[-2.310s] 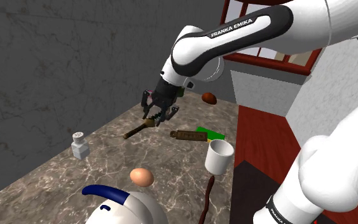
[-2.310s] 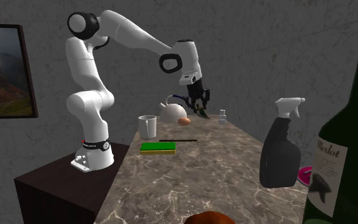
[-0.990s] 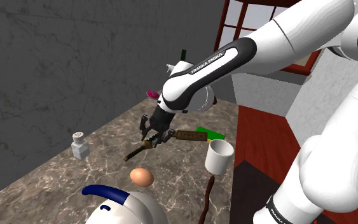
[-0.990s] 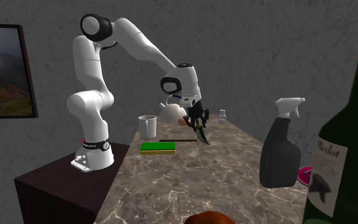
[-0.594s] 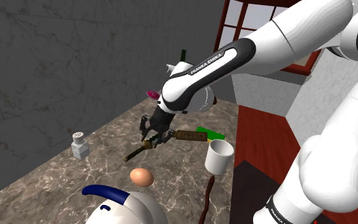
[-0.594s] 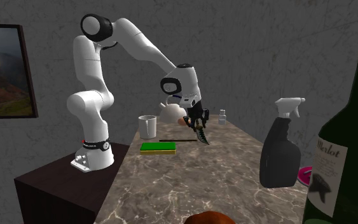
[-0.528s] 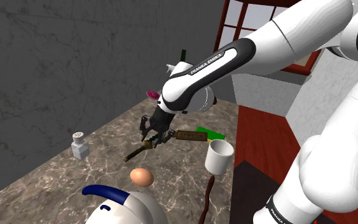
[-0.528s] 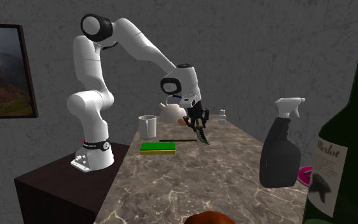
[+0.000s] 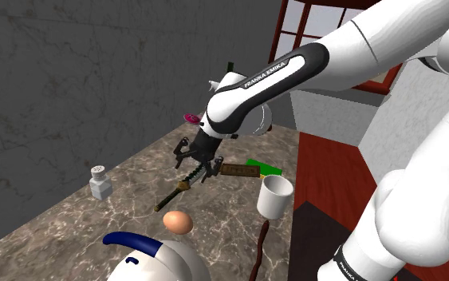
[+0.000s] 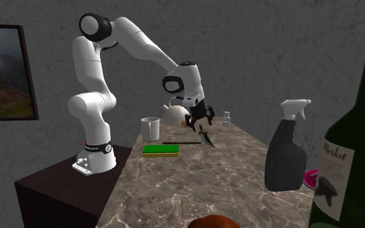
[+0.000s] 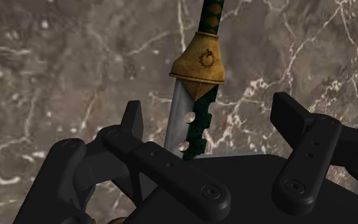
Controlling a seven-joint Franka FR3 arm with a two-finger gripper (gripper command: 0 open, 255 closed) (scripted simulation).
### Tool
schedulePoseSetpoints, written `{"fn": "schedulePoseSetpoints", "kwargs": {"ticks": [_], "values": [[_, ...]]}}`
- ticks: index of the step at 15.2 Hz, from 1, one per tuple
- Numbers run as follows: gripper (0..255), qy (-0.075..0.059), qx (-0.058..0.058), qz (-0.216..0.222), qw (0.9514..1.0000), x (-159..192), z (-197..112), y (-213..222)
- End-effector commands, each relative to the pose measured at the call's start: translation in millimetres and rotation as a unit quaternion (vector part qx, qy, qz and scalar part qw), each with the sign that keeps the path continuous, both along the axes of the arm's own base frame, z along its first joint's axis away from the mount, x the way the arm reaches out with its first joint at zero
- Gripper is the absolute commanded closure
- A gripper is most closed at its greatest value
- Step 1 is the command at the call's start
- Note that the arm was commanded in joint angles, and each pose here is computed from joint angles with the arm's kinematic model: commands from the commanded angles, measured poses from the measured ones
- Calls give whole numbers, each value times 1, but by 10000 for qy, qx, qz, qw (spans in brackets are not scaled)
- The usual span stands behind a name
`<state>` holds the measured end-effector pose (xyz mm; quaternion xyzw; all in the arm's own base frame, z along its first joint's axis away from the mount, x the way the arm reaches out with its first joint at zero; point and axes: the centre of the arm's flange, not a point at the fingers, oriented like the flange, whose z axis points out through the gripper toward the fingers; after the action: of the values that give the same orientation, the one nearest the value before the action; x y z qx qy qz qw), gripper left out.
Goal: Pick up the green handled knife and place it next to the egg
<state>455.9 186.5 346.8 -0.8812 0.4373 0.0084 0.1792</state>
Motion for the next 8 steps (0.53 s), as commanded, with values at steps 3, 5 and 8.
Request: {"fn": "schedulePoseSetpoints", "kwargs": {"ticks": [3, 5, 8], "values": [[0, 4, -1, 1, 10000, -4, 33, -11], [0, 4, -1, 1, 10000, -4, 33, -11], [0, 4, -1, 1, 10000, -4, 33, -11]]}}
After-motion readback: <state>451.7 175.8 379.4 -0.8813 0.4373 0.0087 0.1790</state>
